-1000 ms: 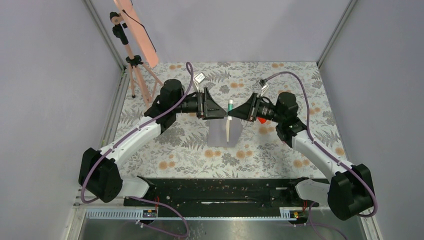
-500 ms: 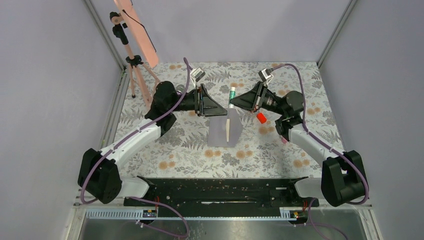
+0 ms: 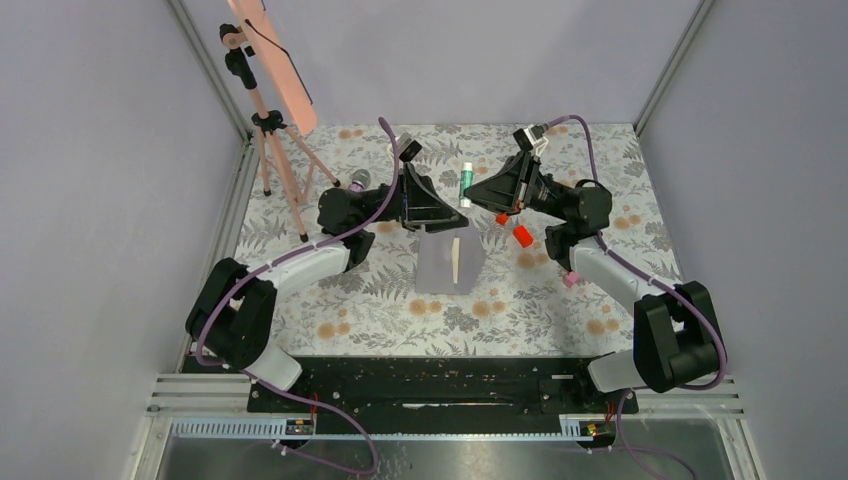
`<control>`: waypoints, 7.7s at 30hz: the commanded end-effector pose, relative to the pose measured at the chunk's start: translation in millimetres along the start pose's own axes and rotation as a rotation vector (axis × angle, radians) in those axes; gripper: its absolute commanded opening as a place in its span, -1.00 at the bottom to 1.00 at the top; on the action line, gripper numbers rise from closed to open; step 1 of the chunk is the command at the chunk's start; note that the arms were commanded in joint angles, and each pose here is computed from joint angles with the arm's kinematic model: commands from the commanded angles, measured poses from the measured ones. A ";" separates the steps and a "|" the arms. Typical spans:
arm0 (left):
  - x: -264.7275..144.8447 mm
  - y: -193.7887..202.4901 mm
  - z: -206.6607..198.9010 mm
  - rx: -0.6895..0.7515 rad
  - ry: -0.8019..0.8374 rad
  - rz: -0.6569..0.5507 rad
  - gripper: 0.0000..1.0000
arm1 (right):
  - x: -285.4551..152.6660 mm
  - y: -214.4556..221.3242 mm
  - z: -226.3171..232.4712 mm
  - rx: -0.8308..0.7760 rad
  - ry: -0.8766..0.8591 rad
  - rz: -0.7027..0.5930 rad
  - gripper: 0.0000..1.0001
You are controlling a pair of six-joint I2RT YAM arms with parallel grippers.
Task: Place the letter into the envelope and seal it
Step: Unscrew the solid glue.
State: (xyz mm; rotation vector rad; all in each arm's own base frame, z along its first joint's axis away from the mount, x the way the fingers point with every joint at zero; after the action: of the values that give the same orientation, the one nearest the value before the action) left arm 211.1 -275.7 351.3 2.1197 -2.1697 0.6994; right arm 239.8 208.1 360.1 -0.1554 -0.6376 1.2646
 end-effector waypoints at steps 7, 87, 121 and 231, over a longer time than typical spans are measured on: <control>5.4 2.3 -37.5 0.136 0.151 0.005 0.06 | 9.4 -3.3 33.9 -0.096 -0.116 0.029 -1.00; 14.3 -8.2 32.9 0.322 -0.932 -0.204 -0.87 | 9.8 48.1 -36.3 -0.161 0.912 0.124 -1.00; -18.5 5.5 -56.1 0.179 0.037 -0.160 0.21 | 23.1 -4.1 38.4 -0.011 -0.138 0.074 -1.00; -50.5 3.7 -62.3 0.303 -0.401 -0.047 0.31 | -2.8 78.3 -0.9 -0.828 0.432 0.381 -1.00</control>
State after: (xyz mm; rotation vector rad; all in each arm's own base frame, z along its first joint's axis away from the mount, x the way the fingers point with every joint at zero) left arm 202.6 -207.1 366.5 2.7437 -2.3147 0.4279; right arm 172.9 229.3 307.8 -1.2017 -0.6422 1.2381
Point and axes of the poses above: each gripper's point midway between its finger pads, its own x axis out along the fingers, its own z axis along the line the jaws close on, y = z × x, the point moved 6 cm from there along -x, back along the fingers, and after that the axes turned 4 degrees about -x, right-handed, at the moved point
